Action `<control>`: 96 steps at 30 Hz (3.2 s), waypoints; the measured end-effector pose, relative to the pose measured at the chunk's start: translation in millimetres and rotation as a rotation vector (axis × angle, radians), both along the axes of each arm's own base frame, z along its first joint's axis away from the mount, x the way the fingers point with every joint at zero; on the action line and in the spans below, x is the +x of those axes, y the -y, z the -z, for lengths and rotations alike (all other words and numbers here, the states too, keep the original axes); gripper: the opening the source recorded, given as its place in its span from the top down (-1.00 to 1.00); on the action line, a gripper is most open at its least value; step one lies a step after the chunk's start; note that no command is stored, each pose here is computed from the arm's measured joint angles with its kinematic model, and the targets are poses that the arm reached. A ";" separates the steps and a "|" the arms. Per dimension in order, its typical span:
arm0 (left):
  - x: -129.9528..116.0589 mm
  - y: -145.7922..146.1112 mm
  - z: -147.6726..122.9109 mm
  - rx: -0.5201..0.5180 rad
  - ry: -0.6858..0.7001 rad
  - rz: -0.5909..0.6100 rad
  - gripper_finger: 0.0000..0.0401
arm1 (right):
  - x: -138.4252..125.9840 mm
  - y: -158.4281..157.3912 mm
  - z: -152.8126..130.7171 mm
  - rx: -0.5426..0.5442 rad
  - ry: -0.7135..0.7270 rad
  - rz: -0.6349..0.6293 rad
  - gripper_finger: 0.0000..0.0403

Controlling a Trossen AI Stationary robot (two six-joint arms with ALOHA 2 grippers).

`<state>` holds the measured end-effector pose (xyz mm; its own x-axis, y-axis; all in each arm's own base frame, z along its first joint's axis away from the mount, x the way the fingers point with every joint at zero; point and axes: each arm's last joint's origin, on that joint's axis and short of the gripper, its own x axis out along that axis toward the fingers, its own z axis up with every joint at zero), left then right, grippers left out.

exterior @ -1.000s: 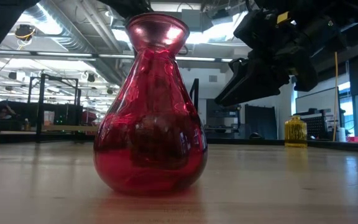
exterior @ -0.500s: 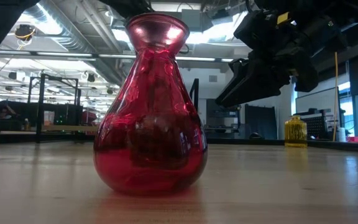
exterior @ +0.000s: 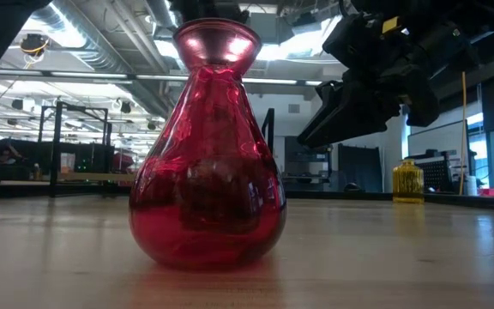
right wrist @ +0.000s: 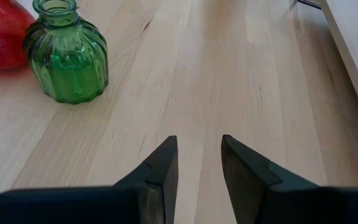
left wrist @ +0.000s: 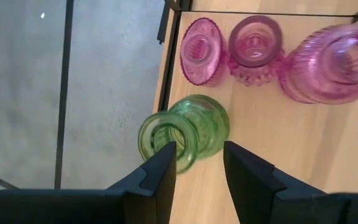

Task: Sort vases onto shelf
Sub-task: Put the left green vase on the shelf aligned with the other green vase

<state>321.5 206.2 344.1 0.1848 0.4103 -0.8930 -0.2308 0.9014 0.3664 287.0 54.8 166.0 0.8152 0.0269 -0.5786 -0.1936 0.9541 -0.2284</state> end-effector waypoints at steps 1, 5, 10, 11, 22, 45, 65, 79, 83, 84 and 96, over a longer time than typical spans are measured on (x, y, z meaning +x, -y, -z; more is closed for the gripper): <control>-0.9 1.8 -4.1 -0.003 0.001 -0.008 0.37 | 0.0 0.0 0.0 0.002 0.000 0.001 0.46; -4.8 11.2 -19.5 -0.009 0.026 -0.039 0.37 | 0.0 0.0 0.0 0.002 -0.001 0.002 0.46; -17.0 35.2 -42.0 -0.020 0.081 -0.049 0.37 | 0.0 0.0 0.0 0.004 0.000 0.003 0.46; -19.2 41.1 -46.9 -0.020 0.097 -0.051 0.37 | 0.0 0.0 0.0 0.004 0.000 0.003 0.46; -53.7 117.7 -92.5 -0.060 0.230 -0.040 0.37 | 0.2 0.0 -0.2 -0.001 0.003 -0.001 0.46; -131.6 297.8 -127.7 -0.511 0.520 -0.151 0.37 | 0.9 -0.1 -1.3 -0.068 0.018 -0.046 0.46; -164.8 385.0 -37.1 -0.598 0.201 -0.578 0.37 | 0.9 -0.1 -1.3 -0.043 0.017 -0.031 0.46; -174.8 402.9 12.5 -0.586 0.020 -0.775 0.37 | 0.4 -0.1 -0.5 -0.081 0.010 -0.057 0.46; -174.1 405.3 25.6 -0.589 -0.015 -0.781 0.37 | 0.4 -0.1 -0.6 -0.087 0.010 -0.061 0.46; -174.3 406.2 29.1 -0.593 -0.034 -0.783 0.37 | 0.4 -0.1 -0.5 -0.087 0.010 -0.061 0.46; -182.3 415.8 53.9 -0.597 -0.075 -0.750 0.37 | 0.5 -0.1 -0.6 -0.087 0.011 -0.061 0.46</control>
<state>139.1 -209.5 290.2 -0.0071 -0.1279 -0.9918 -0.8176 0.5718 -0.0679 287.4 54.9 166.6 0.8198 0.0271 -0.5720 -0.2482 0.9170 -0.3123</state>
